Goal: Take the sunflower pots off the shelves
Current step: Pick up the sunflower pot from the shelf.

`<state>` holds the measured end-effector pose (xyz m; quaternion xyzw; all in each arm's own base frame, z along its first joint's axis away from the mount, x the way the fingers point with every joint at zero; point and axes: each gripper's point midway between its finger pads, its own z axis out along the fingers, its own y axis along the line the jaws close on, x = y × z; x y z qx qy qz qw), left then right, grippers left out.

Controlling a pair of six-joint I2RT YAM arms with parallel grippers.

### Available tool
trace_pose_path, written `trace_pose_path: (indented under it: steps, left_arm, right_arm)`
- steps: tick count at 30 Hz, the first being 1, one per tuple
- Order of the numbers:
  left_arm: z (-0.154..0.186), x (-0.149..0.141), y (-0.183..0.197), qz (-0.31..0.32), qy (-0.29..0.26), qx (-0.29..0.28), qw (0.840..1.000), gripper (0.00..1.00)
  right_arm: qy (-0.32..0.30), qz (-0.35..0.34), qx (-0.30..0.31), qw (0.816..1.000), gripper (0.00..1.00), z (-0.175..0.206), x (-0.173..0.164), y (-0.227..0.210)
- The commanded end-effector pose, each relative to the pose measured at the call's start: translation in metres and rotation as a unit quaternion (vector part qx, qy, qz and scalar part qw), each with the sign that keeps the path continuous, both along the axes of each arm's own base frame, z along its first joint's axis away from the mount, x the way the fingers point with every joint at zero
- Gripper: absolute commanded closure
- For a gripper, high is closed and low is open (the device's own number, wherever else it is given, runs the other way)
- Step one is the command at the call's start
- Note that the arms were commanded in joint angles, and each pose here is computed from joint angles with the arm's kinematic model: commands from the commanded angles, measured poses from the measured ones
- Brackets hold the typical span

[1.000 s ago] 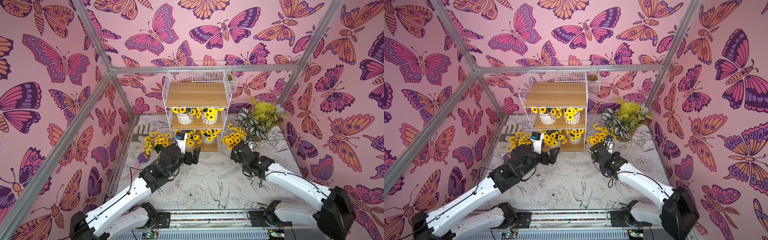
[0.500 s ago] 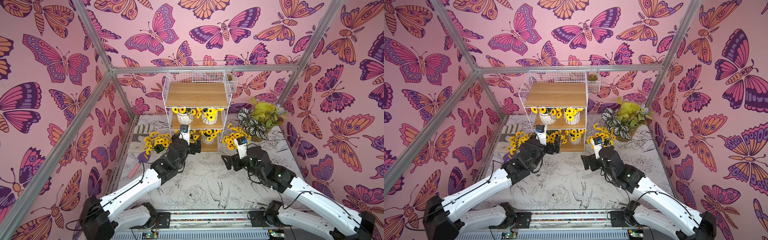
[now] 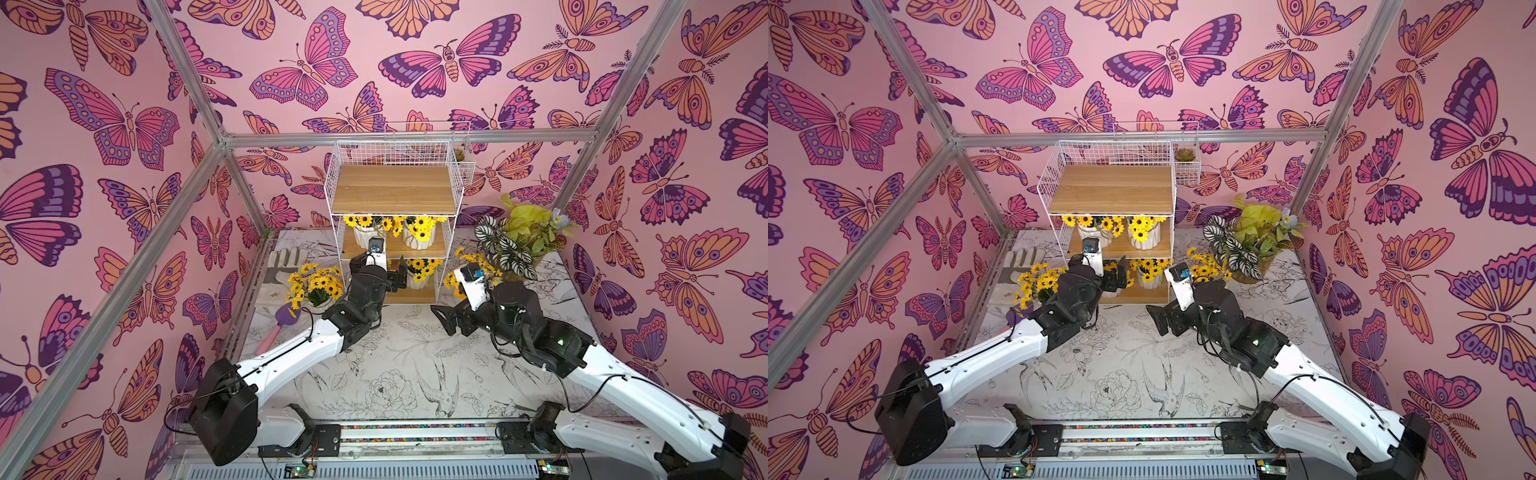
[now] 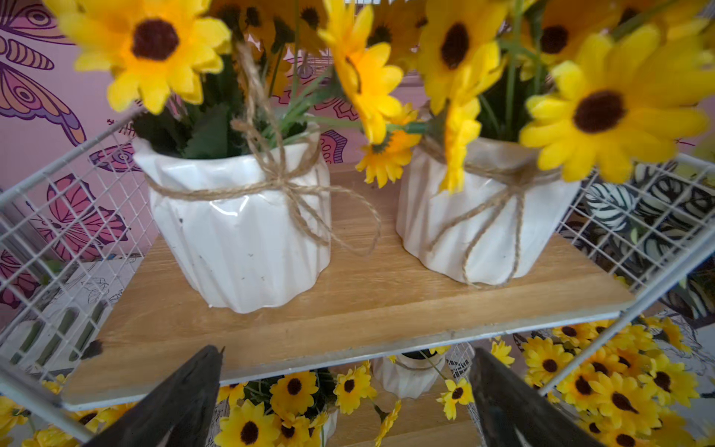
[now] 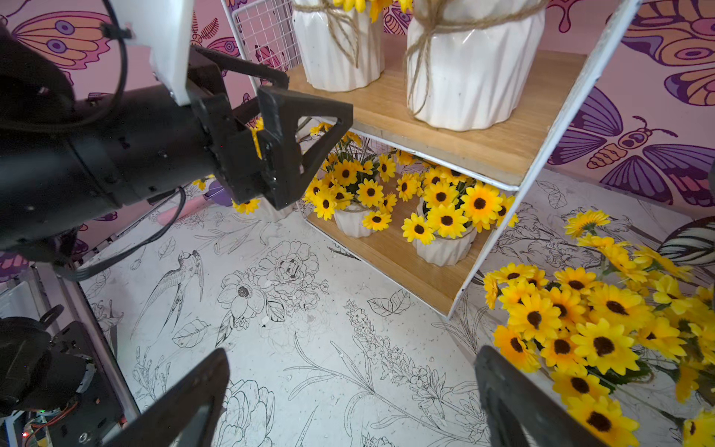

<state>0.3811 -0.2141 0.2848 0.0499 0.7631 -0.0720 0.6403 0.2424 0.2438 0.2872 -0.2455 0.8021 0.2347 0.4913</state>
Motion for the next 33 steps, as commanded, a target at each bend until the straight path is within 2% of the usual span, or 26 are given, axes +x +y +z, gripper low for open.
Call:
trace_pose_path:
  steps: [1, 12, 21, 33]
  left_arm:
    - [0.017, 0.011, 0.008, 0.023, -0.023, -0.024, 0.999, 0.00]
    - [0.014, 0.038, 0.023, 0.035, -0.024, -0.042, 0.998, 0.00]
    - [0.008, 0.060, 0.019, 0.019, -0.034, -0.059, 0.998, 0.00]
    - [-0.003, 0.081, 0.024, 0.033, -0.031, -0.038, 0.998, 0.00]
  right_arm:
    - [-0.015, 0.011, 0.005, 1.000, 0.01, 0.014, -0.001, 0.004]
    - [-0.004, 0.016, 0.002, 1.000, 0.01, 0.008, 0.002, 0.011]
    - [0.010, 0.013, -0.006, 1.000, 0.01, -0.001, 0.006, 0.015]
    - [0.024, 0.017, -0.007, 1.000, 0.01, -0.007, 0.010, 0.024]
